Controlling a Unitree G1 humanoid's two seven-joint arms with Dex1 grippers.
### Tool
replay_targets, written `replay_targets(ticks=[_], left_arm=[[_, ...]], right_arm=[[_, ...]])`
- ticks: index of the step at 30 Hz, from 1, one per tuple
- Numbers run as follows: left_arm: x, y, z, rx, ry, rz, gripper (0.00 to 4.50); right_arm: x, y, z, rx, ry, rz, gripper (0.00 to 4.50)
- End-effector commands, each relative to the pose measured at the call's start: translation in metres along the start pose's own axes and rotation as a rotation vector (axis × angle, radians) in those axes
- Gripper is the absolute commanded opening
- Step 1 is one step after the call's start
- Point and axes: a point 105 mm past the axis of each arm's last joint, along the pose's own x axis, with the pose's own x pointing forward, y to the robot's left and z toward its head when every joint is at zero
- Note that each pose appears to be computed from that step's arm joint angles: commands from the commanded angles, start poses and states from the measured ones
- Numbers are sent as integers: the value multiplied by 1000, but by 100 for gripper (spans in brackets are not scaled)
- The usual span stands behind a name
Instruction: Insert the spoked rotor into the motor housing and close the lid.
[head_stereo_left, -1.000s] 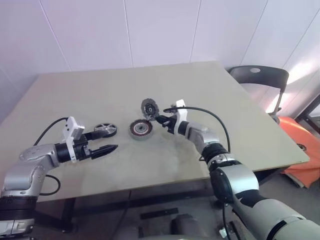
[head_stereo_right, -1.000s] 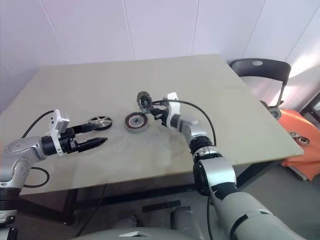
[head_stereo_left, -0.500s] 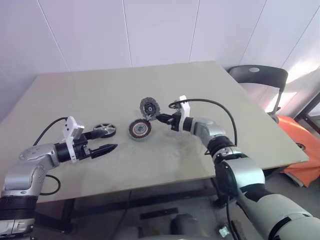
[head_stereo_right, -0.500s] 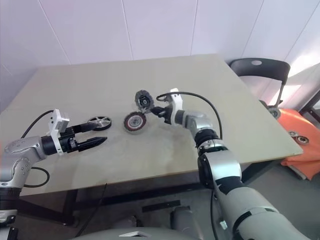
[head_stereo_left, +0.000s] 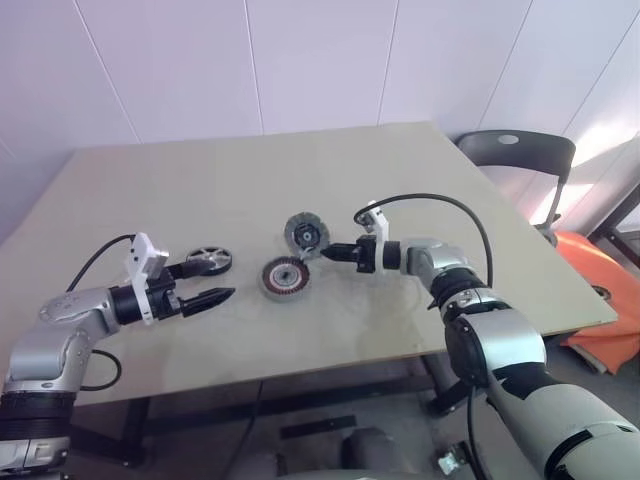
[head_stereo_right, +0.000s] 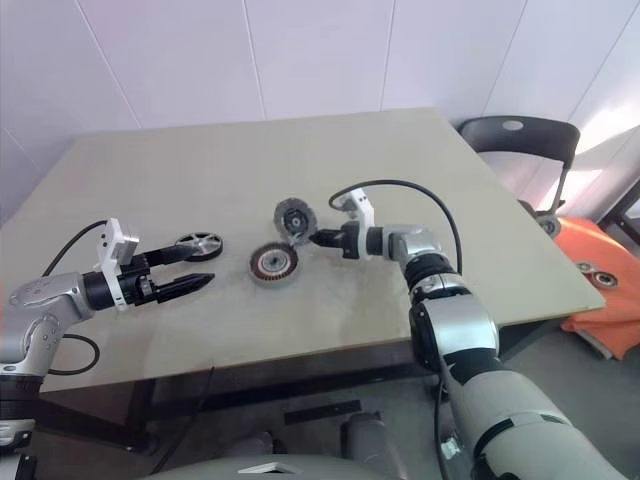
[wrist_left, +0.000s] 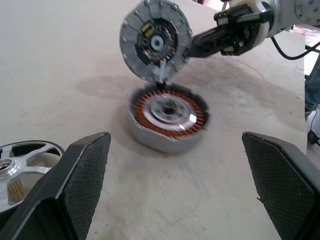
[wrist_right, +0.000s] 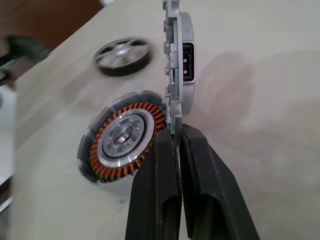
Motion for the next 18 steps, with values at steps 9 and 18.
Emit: replay_targets(ticks=[9, 18], left_arm=[[-4, 2, 11, 39, -23, 12, 448], [-5, 1, 9, 32, -18, 8, 448]], right_arm=[[-8, 14, 5, -83, 85, 140, 3], [-20, 1, 15, -364, 214, 45, 3]])
